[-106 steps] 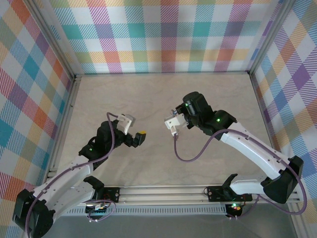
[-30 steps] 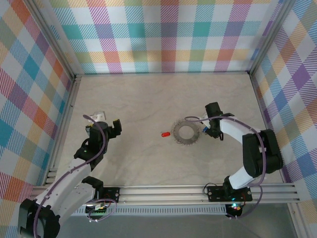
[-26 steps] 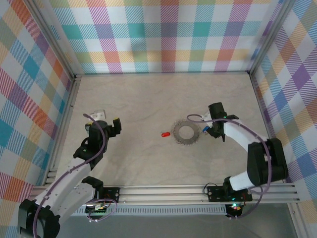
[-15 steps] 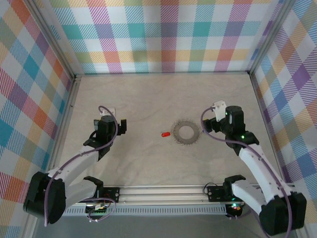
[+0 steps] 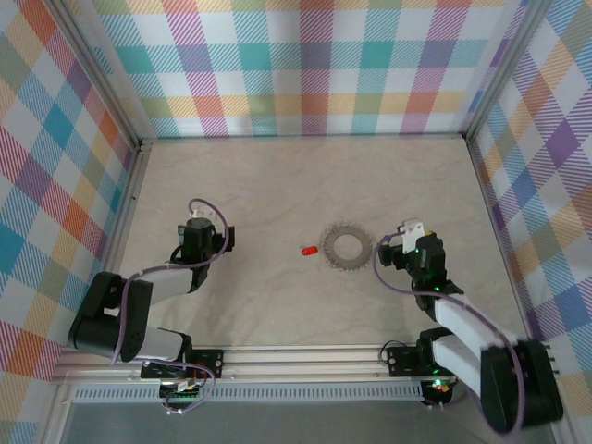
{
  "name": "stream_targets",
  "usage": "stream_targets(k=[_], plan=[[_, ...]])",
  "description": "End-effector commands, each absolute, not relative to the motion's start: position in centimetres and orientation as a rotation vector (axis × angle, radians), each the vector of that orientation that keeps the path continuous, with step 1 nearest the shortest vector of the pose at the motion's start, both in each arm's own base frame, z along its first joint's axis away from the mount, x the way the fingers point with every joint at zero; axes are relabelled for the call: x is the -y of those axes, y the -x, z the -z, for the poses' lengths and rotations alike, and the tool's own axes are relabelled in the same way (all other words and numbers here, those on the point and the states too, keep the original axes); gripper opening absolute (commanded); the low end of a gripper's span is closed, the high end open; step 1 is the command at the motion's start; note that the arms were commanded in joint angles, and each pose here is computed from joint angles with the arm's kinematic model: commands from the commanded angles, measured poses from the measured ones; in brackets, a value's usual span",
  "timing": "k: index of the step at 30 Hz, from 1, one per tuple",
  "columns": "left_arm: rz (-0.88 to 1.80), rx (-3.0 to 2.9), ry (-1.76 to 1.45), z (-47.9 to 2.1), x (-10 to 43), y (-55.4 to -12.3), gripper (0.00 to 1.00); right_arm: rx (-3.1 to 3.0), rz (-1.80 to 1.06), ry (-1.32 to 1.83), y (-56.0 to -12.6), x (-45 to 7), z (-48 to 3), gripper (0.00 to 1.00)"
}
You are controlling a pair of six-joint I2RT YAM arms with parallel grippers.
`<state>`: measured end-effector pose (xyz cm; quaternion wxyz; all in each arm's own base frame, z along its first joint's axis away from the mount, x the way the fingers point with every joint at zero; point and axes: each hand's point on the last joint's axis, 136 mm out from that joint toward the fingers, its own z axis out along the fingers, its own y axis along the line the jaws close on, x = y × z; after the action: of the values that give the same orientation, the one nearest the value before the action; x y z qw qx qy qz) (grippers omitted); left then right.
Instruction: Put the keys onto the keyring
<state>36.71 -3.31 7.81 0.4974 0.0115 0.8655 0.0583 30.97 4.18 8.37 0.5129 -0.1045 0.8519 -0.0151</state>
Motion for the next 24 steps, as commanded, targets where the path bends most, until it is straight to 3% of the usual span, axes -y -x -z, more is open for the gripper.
stream_targets(k=[1, 5, 24], plan=[[-0.068, -1.976, -0.049, -9.8, 3.6, -39.3, 1.00, -1.821, -0.012, 0.189, -35.1, -4.3, -12.6, 1.00], [0.030, -1.935, 0.165, -8.3, -0.2, -39.5, 1.00, -1.835, -0.074, 0.047, -37.5, -2.5, -11.3, 1.00], [0.028, -1.994, 0.081, -7.8, 1.2, -39.9, 1.00, -1.918, 0.001, -0.095, -39.5, -0.1, -9.4, 1.00]])
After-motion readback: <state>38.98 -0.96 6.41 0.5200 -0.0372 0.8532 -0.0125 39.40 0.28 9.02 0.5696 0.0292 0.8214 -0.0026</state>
